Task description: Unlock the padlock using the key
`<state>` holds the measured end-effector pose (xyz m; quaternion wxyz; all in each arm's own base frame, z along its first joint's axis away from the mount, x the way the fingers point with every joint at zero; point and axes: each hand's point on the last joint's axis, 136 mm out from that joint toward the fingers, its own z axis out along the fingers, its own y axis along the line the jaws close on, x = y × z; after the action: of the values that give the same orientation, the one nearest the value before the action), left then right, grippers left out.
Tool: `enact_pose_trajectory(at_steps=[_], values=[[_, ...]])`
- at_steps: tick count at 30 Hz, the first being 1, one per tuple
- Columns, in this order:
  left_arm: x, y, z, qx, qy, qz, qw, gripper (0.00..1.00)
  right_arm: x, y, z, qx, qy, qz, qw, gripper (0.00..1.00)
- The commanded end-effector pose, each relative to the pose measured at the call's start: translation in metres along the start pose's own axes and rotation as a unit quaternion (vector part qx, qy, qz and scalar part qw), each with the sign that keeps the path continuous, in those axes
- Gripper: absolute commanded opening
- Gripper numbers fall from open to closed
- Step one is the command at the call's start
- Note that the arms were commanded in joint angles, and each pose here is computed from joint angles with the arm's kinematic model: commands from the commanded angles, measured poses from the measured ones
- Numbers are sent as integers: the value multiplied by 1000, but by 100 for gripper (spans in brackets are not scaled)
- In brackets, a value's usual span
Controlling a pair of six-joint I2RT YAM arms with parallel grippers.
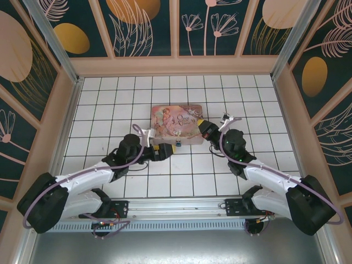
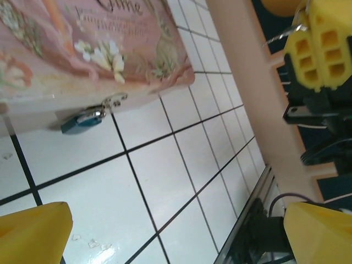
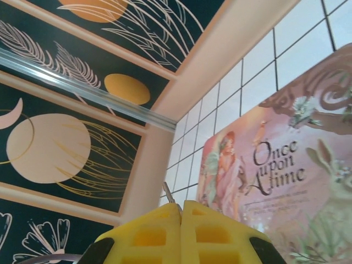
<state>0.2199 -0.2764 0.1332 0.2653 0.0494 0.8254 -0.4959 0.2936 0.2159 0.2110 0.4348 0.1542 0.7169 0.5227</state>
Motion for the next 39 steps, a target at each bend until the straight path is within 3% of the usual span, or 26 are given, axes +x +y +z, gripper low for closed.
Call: enact_pose_trajectory(at_steps=[1, 9, 23, 39], values=[[-1, 3, 8, 1, -18, 36, 999, 99, 2, -7, -2, -2, 6, -12, 1000, 0], [7, 16, 32, -8, -2, 65, 998, 99, 1, -17, -4, -2, 8, -8, 1000, 0], [-6, 36, 49, -34, -44, 109, 993, 98, 5, -38, 21, 7, 32, 6, 999, 0], [-10, 44, 72, -41, -38, 129, 990, 97, 14, -62, 25, 17, 35, 25, 999, 0]])
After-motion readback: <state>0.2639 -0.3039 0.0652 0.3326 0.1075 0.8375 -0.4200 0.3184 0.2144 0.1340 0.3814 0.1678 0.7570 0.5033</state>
